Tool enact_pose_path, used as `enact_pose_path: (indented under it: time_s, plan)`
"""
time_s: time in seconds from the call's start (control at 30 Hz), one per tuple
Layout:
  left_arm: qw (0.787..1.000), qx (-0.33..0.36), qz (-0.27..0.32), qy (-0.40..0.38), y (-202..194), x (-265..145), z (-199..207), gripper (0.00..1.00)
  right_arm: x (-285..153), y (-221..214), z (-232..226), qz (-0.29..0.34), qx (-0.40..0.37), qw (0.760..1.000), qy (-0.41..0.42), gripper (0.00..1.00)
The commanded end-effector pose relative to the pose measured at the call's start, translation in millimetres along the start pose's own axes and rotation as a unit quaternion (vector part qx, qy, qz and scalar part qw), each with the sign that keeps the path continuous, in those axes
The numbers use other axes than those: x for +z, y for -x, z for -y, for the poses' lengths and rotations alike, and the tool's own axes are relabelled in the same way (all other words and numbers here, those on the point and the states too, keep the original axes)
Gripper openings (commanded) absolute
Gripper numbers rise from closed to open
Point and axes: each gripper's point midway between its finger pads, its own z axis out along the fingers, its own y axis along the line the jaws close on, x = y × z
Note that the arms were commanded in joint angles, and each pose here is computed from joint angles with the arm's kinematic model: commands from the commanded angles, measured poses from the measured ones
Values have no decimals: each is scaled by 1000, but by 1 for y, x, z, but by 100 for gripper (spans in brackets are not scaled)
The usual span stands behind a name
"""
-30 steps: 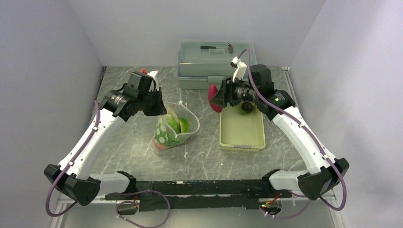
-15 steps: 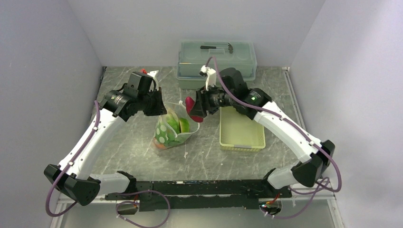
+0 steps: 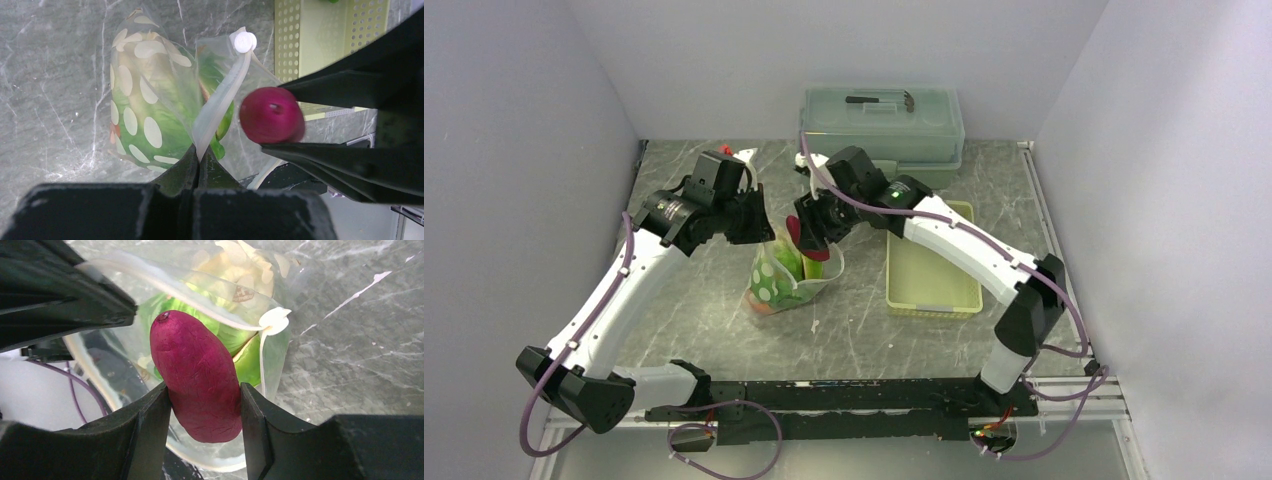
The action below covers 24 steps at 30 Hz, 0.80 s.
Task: Place the food in the zip-top bag and seal the zipper
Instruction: Place the fake vegetable in the zipper food storage bag.
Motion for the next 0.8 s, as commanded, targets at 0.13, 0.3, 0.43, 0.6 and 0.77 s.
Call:
enact_pose_path:
  time_s: [0.13,0.3,0.43,0.6,0.77]
  plan:
    - [999,-6,35,-20,14,-14,9,0,15,7,8,-6,-37,998,-48,36]
    - [999,-6,36,-20,14,-15,8,0,18,12,14,-1,-38,997,-71,56]
    - [999,-6,36,-18,13,-15,7,0,15,20,12,13,-35,997,-74,67]
    - [999,-5,37,-17,13,-15,7,0,11,27,9,27,-34,996,-72,75]
    - [999,-5,37,-16,13,-14,7,0,0,35,7,47,-33,995,-80,75]
